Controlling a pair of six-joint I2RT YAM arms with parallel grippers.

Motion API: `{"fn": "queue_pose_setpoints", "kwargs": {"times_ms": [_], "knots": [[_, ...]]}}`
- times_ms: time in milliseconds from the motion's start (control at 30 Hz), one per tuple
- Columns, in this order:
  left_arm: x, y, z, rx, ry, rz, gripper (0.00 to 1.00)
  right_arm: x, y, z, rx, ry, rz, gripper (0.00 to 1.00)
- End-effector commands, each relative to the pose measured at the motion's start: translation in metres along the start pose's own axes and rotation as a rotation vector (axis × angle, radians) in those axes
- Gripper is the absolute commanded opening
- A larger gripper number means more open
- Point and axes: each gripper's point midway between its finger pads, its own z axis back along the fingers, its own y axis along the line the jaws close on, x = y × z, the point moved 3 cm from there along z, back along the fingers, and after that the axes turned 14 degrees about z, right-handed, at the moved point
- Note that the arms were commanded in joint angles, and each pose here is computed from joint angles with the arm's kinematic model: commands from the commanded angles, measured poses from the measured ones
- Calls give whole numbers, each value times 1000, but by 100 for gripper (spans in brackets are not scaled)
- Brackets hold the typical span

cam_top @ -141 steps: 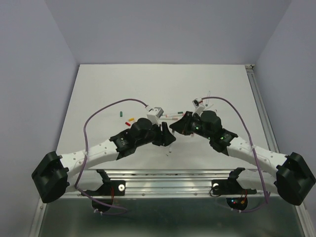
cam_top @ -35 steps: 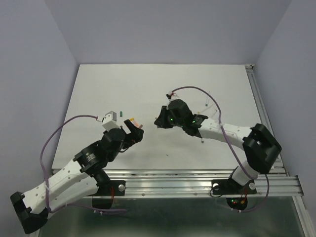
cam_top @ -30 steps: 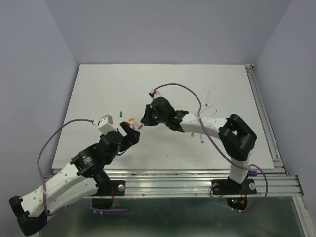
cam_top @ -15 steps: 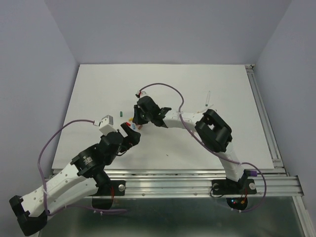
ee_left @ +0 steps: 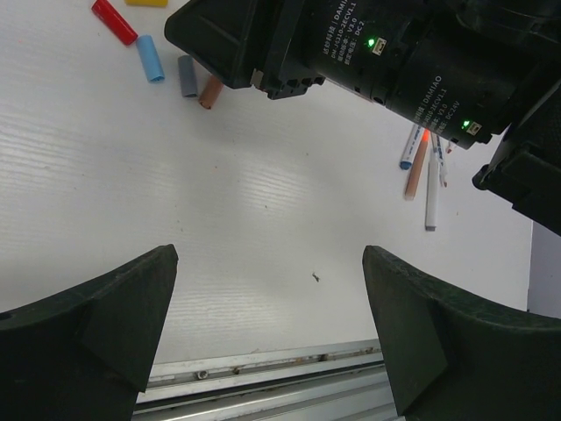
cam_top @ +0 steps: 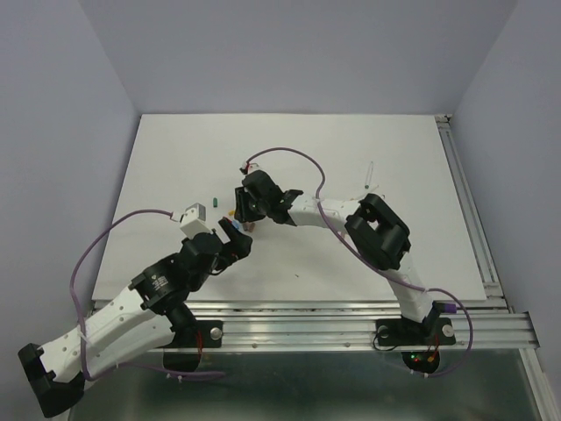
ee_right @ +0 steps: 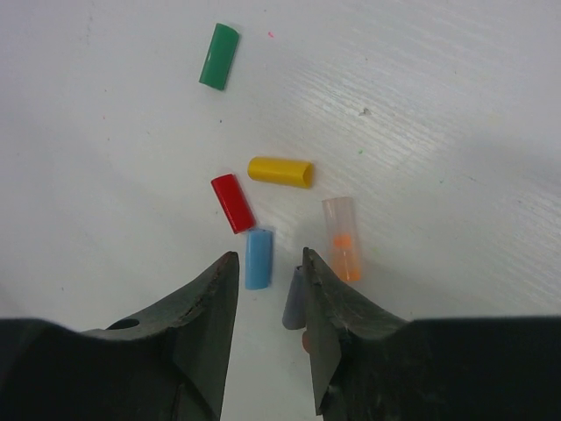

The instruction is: Open the pen caps

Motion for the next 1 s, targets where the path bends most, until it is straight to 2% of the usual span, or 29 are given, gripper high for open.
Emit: {"fn": "queue_pose_setpoints", "kwargs": {"times_ms": [0,133,167,233,267,333,433,500,533,633,700,733,767,967], "knots": [[2,-3,-3,-16,-13,-10,99,35,14,12,30,-88,11,44],[1,-4,-3,-17,-9,-11,99,43,16,22,34,-109,20,61],[2,-4,-2,-22,-8,-11,99,48,16,28,33,-122,20,70],[1,-5,-1,-24,-6,-10,99,51,14,34,19,-132,13,79],[2,-5,-1,-29,-4,-8,99,58,15,43,18,-151,18,92],[1,-6,0,-30,0,-10,99,52,10,50,-1,-140,32,100],[0,-6,0,-34,9,-8,99,54,0,70,-49,-147,110,100],[-2,-5,-1,-32,14,-7,99,41,-20,85,-131,-111,162,100],[-3,-4,-1,-31,19,-8,99,20,-34,88,-171,-46,174,100],[-5,-8,-3,-48,28,-6,99,5,-61,108,-243,-8,122,100],[-6,-10,-5,-55,32,-15,99,-27,-84,115,-275,45,77,100],[-7,-12,-5,-59,34,-17,99,-22,-88,125,-279,13,62,100],[-7,-13,-7,-58,36,-26,99,-41,-102,129,-311,45,40,100],[-10,-18,-13,-49,50,-44,99,-61,-132,160,-459,53,-31,100]]}}
